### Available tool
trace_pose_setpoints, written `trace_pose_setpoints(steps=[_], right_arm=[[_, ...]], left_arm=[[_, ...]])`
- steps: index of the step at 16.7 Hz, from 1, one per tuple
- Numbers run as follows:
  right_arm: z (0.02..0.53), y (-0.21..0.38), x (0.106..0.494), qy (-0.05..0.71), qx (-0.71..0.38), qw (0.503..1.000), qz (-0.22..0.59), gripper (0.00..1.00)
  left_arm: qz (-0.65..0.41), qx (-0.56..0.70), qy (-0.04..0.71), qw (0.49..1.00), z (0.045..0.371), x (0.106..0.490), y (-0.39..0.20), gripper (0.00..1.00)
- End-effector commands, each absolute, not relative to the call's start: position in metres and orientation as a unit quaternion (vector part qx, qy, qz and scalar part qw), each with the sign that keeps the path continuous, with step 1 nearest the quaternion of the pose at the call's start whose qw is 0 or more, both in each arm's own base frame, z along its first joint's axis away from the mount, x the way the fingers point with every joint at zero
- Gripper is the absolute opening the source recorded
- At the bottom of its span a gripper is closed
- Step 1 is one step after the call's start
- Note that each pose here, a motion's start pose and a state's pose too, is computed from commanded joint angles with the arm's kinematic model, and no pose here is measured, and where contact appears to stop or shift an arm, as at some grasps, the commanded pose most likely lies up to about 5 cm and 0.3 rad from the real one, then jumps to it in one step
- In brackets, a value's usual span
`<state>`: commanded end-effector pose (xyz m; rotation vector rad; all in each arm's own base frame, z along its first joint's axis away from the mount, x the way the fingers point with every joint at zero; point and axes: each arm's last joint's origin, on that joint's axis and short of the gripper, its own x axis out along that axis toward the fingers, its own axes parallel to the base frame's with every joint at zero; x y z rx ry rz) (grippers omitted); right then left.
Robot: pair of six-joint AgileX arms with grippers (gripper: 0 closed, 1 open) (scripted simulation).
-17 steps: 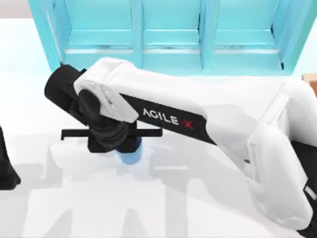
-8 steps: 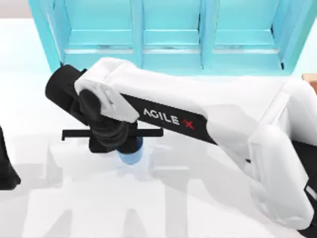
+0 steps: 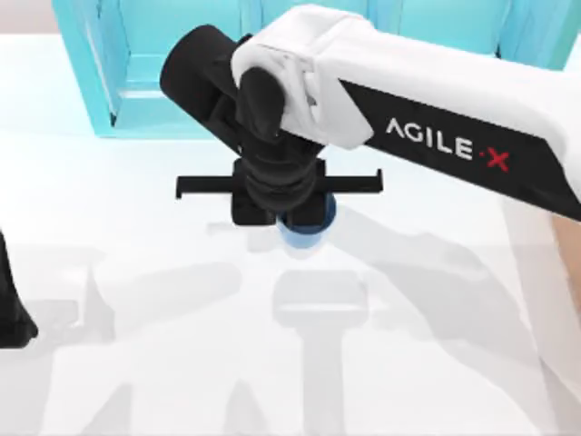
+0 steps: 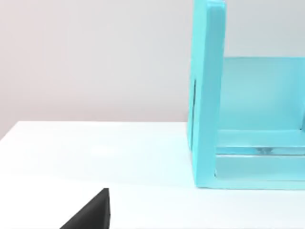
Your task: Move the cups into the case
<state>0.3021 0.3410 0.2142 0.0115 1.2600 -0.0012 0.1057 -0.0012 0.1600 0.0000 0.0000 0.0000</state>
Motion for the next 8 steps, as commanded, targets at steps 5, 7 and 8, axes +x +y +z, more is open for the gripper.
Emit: trace_pose_setpoints(steps=[5, 7, 8], right_arm=[[0.231, 0.314, 0.298, 0.594, 0.0, 0.805, -0.003, 0.0], [0.231, 0.317, 0.297, 0.593, -0.001, 0.805, -0.002, 0.0], [0.231, 0.316, 0.298, 0.593, -0.001, 0.805, -0.002, 0.0]], left_arm=[[0.0, 0.0, 0.0, 1.0, 0.16, 0.106, -0.001, 1.0], [0.0, 0.0, 0.0, 1.0, 0.16, 0.106, -0.001, 1.0], [0.0, 0.0, 0.0, 1.0, 0.16, 0.106, -0.001, 1.0]])
